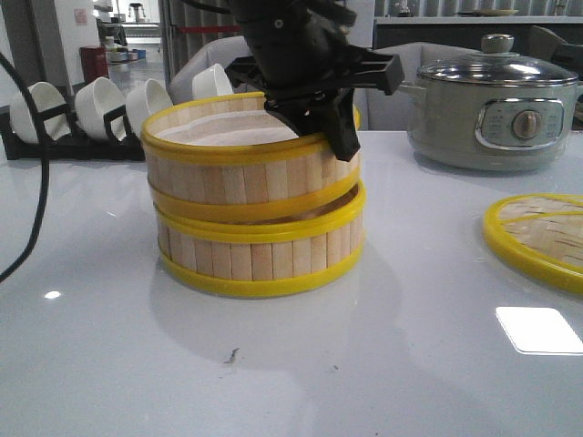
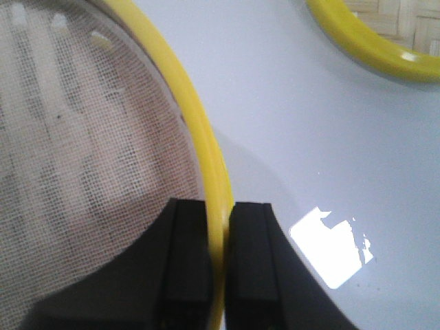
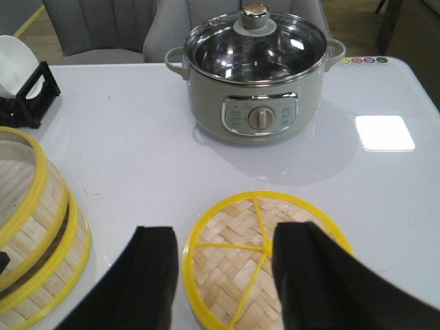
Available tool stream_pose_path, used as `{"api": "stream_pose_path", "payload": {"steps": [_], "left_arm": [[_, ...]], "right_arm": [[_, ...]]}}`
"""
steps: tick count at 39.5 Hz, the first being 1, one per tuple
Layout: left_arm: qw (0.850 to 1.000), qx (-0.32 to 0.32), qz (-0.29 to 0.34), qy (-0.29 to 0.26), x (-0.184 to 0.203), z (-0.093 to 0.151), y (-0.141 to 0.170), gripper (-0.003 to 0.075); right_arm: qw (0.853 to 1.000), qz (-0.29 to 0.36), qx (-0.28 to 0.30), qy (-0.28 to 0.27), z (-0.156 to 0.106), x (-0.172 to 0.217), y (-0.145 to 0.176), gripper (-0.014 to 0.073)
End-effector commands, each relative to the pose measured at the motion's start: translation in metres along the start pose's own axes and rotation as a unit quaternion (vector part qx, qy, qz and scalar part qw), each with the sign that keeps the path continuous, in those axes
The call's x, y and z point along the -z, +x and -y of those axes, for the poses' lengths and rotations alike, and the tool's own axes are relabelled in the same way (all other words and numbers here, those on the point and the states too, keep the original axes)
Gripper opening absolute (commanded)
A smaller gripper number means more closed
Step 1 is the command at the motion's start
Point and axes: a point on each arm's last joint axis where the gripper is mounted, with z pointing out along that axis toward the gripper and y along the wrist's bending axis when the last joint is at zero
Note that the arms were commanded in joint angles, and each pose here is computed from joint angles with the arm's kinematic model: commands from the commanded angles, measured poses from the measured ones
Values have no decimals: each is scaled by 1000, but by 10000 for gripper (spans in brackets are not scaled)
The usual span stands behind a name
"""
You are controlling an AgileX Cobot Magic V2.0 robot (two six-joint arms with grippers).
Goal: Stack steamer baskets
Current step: 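Lower the held basket onto the center basket with the left gripper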
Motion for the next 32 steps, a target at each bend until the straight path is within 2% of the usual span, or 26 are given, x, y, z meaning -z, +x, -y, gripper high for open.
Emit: {"api": "stream_pose_path", "payload": {"steps": [1,9,20,32], "left_arm": [[998,2,57,10,35,7,-16,86],[998,2,58,11,35,7,-16,86],[995,18,91,27,36,11,-22,86],[994,2,100,38,30,27,-23,86]], "right_arm": [[999,54,1,-5,-2,6,-17,433],[999,54,1,-5,-2,6,-17,433],[998,55,1,-6,-2,6,-17,433],[998,55,1,-6,-2,6,-17,433]]}}
